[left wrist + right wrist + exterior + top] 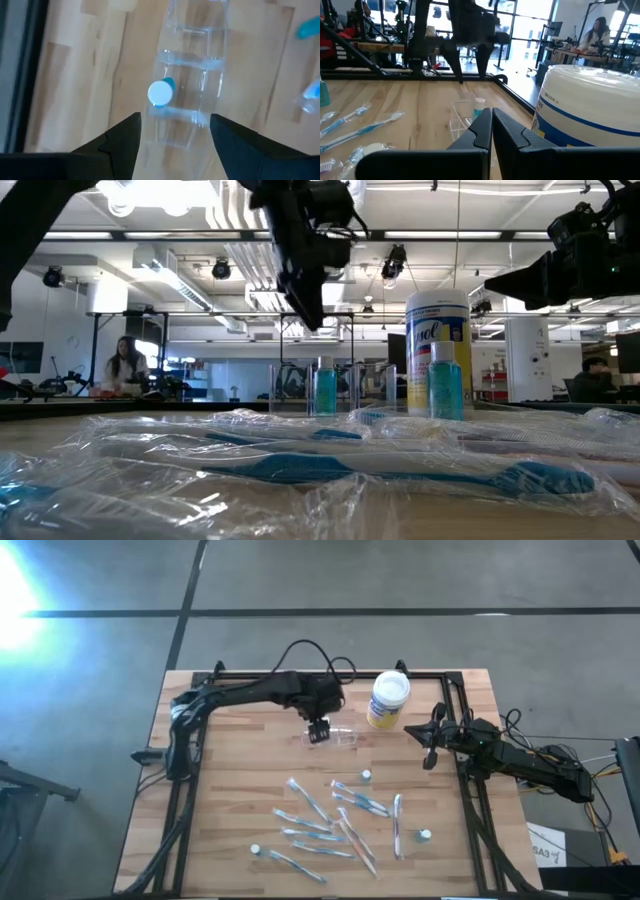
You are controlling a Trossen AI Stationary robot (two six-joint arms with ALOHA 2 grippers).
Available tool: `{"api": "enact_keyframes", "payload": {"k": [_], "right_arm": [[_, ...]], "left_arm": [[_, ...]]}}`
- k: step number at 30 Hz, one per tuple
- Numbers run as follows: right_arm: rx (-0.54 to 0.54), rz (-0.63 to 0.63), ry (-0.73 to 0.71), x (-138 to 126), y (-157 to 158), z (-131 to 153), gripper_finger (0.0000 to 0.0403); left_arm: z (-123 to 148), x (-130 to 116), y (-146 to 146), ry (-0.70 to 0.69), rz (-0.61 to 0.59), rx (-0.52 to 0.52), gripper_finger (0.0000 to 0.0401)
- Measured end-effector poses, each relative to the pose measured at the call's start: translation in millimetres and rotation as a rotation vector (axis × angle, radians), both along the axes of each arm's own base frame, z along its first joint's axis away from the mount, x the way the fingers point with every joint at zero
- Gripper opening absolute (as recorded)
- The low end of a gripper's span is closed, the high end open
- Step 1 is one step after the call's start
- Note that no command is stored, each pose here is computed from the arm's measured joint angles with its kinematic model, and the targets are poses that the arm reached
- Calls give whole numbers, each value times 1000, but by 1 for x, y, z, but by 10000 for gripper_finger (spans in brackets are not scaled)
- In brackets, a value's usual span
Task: Pick & Place toothbrushing station
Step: Put the blue mouthwash into the transparent organizer
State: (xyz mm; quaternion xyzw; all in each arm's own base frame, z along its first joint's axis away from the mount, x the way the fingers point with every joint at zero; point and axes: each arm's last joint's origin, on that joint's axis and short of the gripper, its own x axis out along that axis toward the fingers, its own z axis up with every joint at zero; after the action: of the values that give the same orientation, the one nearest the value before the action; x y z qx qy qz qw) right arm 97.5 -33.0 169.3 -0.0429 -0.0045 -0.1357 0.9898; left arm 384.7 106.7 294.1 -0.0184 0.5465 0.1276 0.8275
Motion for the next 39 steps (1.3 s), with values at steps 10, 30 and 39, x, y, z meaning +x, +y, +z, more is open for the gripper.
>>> {"api": "enact_keyframes", "payload": {"k": [10,30,39], "right_arm": [[3,0,-2,0,0,0,8],[64,4,-64,0,0,4,8],[64,4,-65,0,0,4,8]], "left_arm": [[85,-82,-26,-216,6,47,239],[78,-263,-72,-704,161,30,6],[48,-285,-78,-884,153,55,3]]}}
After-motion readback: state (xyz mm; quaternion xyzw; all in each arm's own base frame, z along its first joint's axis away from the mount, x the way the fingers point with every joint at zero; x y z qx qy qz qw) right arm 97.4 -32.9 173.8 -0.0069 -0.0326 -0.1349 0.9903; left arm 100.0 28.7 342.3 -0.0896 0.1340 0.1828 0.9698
